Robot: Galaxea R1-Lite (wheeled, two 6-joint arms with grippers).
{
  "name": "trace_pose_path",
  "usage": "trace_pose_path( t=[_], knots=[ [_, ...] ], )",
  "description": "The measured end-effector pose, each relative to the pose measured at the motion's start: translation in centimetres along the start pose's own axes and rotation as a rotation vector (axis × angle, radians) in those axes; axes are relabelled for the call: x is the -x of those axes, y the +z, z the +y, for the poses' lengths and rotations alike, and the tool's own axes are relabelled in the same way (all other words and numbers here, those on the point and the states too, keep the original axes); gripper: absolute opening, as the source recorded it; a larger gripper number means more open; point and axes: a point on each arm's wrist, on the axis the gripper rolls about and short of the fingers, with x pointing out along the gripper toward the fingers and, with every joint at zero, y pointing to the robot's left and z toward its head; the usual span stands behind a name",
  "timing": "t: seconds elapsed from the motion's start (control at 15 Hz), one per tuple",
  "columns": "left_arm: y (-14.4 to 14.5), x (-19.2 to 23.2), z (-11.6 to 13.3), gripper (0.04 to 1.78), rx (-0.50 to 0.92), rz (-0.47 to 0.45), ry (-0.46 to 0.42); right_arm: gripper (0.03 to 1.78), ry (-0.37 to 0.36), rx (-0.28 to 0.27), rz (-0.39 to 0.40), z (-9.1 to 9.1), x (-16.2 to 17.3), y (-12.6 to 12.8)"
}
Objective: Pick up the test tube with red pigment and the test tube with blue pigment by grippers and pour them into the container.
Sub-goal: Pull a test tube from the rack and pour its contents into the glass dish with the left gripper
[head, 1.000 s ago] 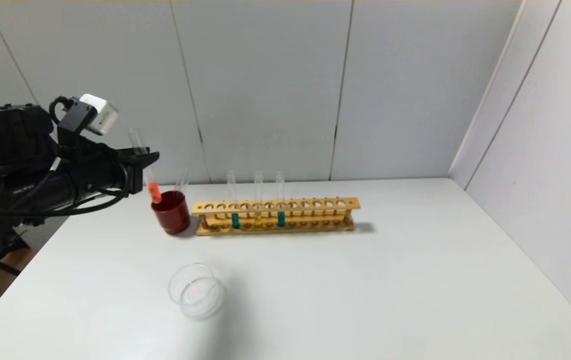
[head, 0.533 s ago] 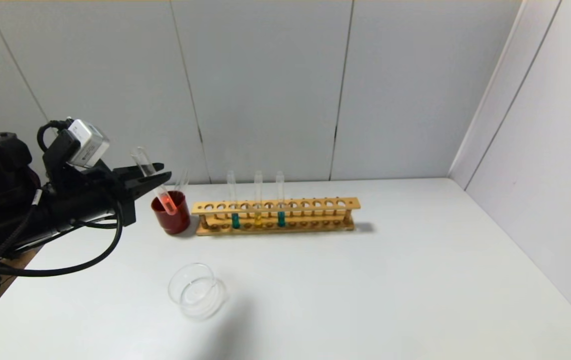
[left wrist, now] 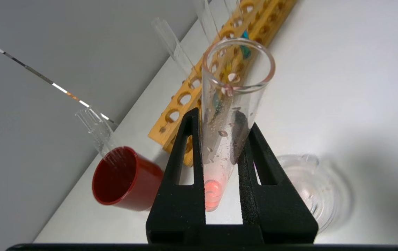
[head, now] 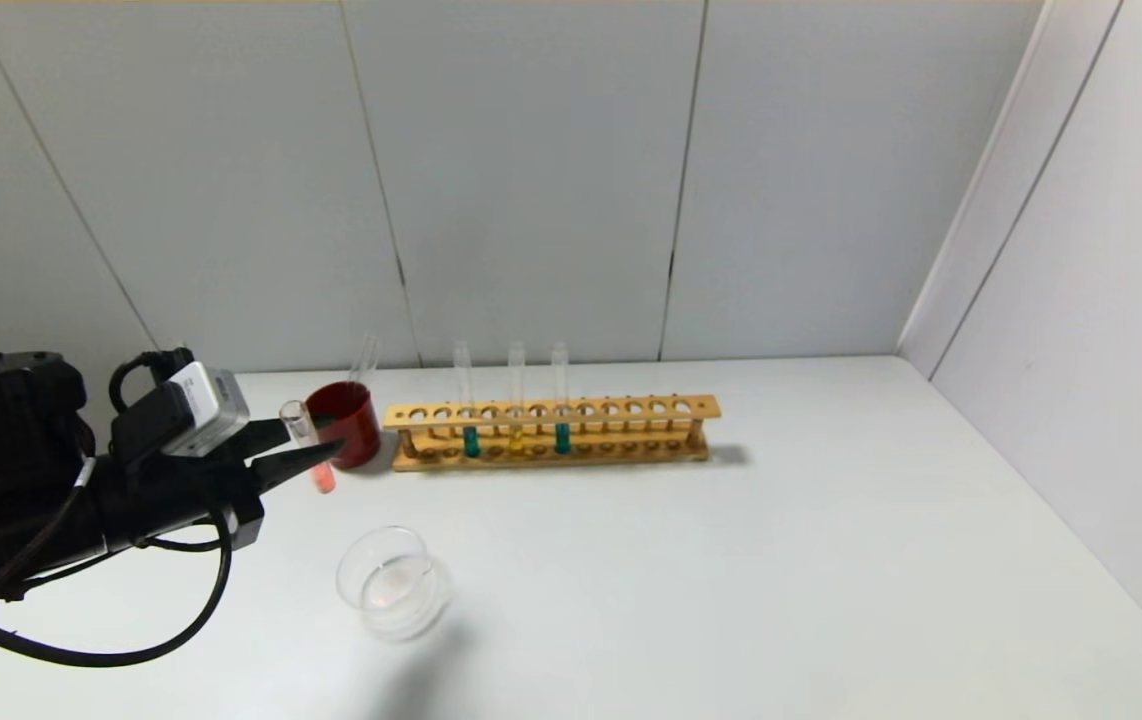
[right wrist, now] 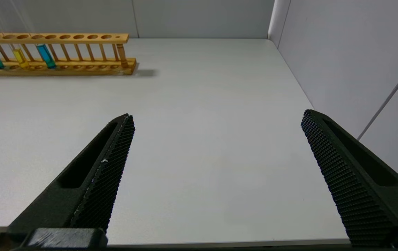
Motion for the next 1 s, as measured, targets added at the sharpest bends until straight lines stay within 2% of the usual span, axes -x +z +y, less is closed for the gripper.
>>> trace_pose_path(
  t=[0.33,0.8,1.0],
  knots=[
    [-1.4,0.2,0.1,0.32,-0.092,0.045,0.006,1.75,0.0,0.0,0.0,0.0,0.0,0.0],
    [-1.9,0.3,-0.1,0.32,-0.334,0.069,-0.002,1.75,0.0,0.0,0.0,0.0,0.0,0.0],
    [-2.3,0.5,0.4,0.32,-0.414,0.118,0.035,1.75,-0.001,0.0,0.0,0.0,0.0,0.0]
  ],
)
